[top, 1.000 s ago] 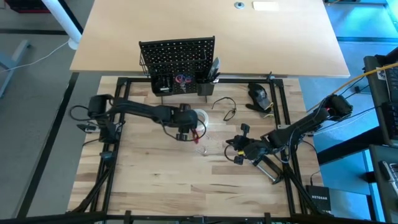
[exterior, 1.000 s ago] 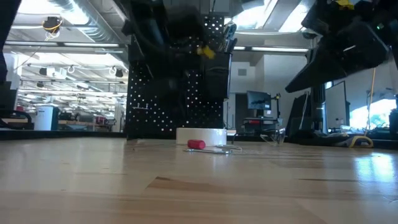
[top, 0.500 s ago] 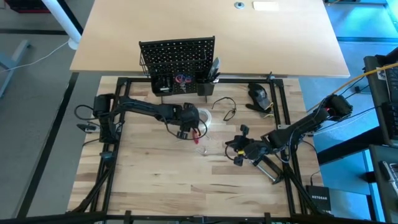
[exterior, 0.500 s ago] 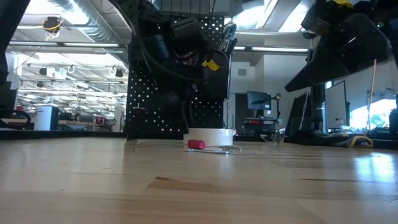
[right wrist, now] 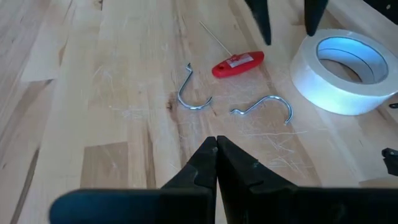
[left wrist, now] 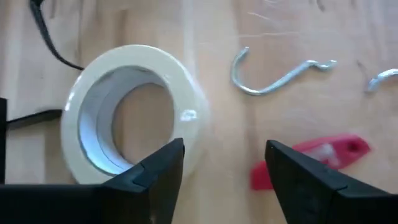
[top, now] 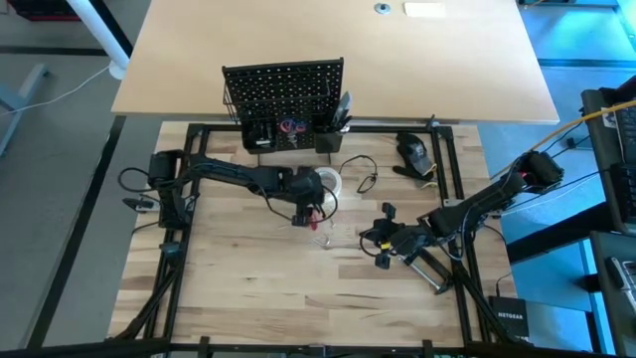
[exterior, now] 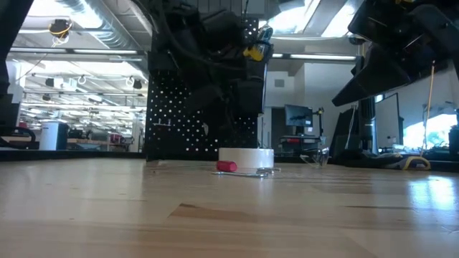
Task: Hang tools onto peg board
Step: Hang the white masking tape on the pegboard hook
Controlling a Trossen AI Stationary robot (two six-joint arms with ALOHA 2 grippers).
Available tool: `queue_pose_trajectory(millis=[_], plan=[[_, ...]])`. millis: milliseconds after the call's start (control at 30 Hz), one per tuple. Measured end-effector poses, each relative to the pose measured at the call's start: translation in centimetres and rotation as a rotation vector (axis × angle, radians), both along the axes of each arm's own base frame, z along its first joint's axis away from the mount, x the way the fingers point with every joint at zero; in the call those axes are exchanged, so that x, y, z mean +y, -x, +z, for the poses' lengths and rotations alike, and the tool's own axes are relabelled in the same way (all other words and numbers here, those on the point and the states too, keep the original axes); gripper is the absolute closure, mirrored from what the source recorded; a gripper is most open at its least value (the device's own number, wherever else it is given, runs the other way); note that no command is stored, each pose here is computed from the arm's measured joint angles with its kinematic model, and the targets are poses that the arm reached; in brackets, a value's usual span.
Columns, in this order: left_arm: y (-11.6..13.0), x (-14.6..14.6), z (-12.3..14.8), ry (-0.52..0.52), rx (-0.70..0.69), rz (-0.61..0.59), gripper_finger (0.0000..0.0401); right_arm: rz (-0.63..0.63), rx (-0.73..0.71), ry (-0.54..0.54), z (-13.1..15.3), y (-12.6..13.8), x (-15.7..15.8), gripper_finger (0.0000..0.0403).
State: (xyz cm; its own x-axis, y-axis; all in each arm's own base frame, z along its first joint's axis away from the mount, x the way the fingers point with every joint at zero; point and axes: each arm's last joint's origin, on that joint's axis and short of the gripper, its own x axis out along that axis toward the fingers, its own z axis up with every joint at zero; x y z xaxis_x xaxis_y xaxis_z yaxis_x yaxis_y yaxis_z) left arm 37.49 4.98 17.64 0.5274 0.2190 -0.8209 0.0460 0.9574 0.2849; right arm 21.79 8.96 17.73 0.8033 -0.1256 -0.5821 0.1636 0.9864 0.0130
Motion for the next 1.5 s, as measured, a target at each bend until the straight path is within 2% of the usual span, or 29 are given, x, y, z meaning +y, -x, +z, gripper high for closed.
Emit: queue_pose_trajectory(millis=[233,400,500,600,733,867,1000,1133,1267,1400,1500], plan=[[-1.6,0.9,-1.2,-0.052,-0.09,-0.025,0.0178,0.003,0.001,0.006,0.0,0.0,0.0,0.0391],[-1.7,1.6,-3.6,-0.039,-0.024,0.002,0.0178,0.002,0.002,0.004,0.0,0.0,0.0,0.0391],[-1.4,1.5,-4.1,-0.042,0.029,0.0,0.0183,0.002,0.005,0.006,0.0,0.0,0.0,0.0391],[-1.5,1.2,-4.1,-0.051,0.027,0.008,0.0208,0.002,0.005,0.01,0.0,0.0,0.0,0.0391],[-1.7,0.6,-3.9,-0.083,0.012,-0.014,0.0268,-0.003,0.004,0.015,0.0,0.0,0.0,0.0391],[-1.6,-0.8,-3.1,-0.172,0.038,-0.034,0.0326,-0.004,0.005,0.016,0.0,0.0,0.0,0.0391],[-1.3,-3.6,-1.0,-0.285,0.026,-0.011,0.033,-0.003,0.004,0.015,0.0,0.0,0.0,0.0391],[0.1,-8.2,1.4,-0.339,-0.007,-0.001,0.033,-0.002,0.005,0.015,0.0,0.0,0.0,0.0391],[2.9,-12.5,2.5,-0.412,0.018,0.033,0.033,-0.001,0.005,0.015,0.0,0.0,0.0,0.0391],[6.3,-14.8,1.0,-0.546,0.076,0.104,0.033,-0.004,0.001,0.015,0.0,0.0,0.0,0.0391],[8.4,-14.9,-1.0,-0.617,0.074,0.174,0.033,-0.013,-0.006,0.022,0.0,0.0,-0.1,0.0391]])
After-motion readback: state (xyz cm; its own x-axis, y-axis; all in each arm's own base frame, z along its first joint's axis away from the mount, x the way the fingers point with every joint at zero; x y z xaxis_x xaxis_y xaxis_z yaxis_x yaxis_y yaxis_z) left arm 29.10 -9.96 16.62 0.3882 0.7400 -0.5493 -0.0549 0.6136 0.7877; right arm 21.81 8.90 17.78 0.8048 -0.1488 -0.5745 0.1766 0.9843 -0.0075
